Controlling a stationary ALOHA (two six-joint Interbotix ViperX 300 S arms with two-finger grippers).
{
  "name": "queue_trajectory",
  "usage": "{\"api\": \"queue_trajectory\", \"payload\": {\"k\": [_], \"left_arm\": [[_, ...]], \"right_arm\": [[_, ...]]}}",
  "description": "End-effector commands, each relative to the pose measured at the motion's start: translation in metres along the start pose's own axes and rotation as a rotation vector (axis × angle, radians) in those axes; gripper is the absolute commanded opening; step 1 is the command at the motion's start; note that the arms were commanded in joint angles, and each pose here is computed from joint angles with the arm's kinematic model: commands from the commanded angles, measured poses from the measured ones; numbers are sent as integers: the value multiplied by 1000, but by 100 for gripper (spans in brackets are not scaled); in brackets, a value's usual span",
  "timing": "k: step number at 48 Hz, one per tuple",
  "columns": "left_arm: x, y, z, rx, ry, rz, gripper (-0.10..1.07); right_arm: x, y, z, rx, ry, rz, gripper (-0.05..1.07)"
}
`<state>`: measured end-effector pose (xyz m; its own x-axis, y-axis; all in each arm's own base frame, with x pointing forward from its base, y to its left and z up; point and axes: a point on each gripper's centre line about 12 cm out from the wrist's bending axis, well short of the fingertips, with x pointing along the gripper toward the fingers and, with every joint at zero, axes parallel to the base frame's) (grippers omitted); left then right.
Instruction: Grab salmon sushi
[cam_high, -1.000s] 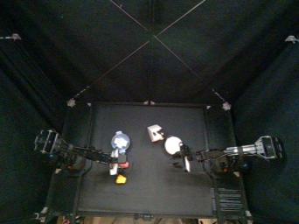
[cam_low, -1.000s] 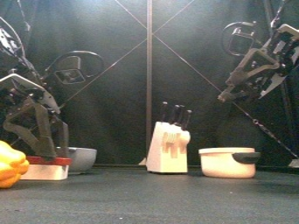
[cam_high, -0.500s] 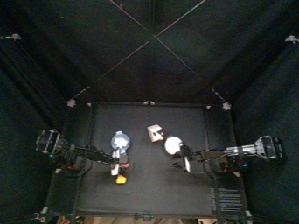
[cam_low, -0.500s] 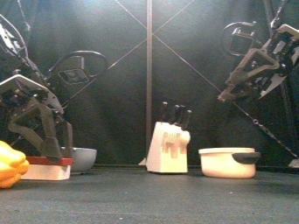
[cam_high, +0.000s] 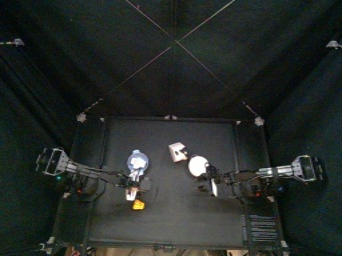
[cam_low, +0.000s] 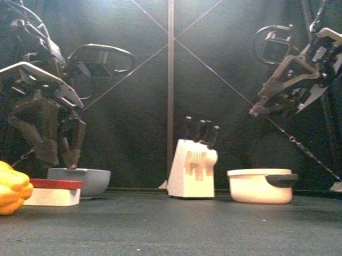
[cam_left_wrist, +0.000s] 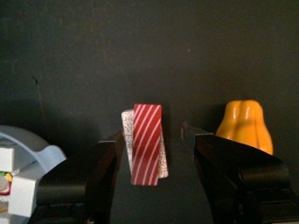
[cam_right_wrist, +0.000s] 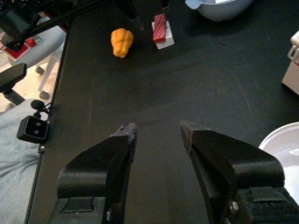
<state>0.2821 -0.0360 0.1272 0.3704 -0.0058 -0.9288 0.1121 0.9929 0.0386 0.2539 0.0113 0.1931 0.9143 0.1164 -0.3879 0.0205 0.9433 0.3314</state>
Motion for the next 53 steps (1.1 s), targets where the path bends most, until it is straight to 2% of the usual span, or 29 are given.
{"api": "queue_trajectory", "payload": {"k": [1, 13, 33, 40, 46, 53], "left_arm": [[1, 1, 8, -2, -8, 12, 90], [10, 5, 4, 9, 21, 52, 90], [26, 2, -4, 11, 47, 44, 87], [28, 2, -5, 12, 51, 43, 76], [28, 2, -4, 9, 50, 42, 61], [24, 1, 2, 2, 28, 39, 49]], "right_arm": [[1, 4, 10, -2, -29, 16, 81], [1, 5, 10, -2, -29, 17, 81], [1, 4, 9, -1, -28, 16, 81], [1, 4, 10, 0, -30, 15, 81], [1, 5, 10, -2, -29, 17, 81], [1, 4, 10, -2, -29, 16, 81]]}}
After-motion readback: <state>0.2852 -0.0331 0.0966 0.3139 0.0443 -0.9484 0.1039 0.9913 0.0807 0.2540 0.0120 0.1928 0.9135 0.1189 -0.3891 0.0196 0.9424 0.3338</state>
